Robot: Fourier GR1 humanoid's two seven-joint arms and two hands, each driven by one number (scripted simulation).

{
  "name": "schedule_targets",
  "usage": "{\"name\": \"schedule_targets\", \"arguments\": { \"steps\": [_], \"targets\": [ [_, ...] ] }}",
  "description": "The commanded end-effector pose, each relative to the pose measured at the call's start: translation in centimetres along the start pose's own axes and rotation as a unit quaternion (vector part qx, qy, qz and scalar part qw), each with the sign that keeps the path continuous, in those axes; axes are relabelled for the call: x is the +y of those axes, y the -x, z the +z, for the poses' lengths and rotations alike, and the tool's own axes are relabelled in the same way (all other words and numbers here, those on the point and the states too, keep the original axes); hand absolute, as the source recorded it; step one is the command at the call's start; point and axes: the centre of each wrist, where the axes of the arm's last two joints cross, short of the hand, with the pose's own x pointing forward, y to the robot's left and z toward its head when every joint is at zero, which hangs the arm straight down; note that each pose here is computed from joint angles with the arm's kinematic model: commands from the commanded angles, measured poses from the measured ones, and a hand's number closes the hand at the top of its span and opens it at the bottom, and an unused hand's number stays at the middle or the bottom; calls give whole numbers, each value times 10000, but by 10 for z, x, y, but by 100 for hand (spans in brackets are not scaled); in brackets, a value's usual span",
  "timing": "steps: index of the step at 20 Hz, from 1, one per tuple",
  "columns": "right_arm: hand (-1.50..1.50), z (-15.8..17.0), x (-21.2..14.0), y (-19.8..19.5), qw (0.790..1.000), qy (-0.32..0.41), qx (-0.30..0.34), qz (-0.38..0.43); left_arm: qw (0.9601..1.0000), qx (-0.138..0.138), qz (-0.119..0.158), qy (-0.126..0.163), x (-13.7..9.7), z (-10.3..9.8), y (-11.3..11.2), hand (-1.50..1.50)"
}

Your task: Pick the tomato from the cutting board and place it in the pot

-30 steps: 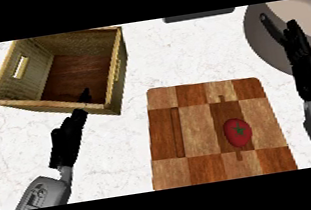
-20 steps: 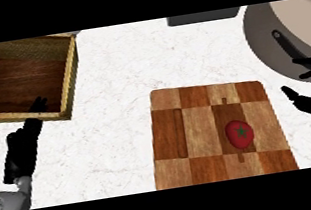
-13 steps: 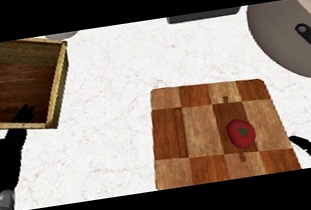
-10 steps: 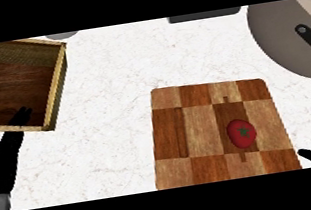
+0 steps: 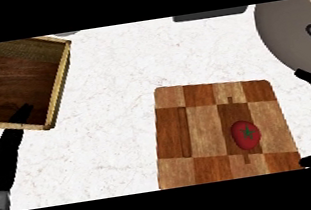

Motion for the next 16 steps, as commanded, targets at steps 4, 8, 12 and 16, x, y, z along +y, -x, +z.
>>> {"name": "schedule_targets", "arguments": {
  "steps": [4, 8, 12, 16],
  "targets": [
    [-150, -27, -4, -36, 9778, -1483, 947, 1138, 9997, -71, 101, 205, -9, -3, -7, 0],
    [-150, -42, 21, -56, 9638, -2153, 1049, 1176, 10000, -1, -12, -48, -12, -3, 11, 0],
    [-150, -61, 22, -82, 9537, -2472, 1184, 1236, 10000, 4, 50, -28, 21, 2, 2, 0],
    [-150, -62, 37, -94, 9513, -2579, 1154, 1232, 9999, -42, -31, -117, 4, 9, 8, 0]
  ]
}}
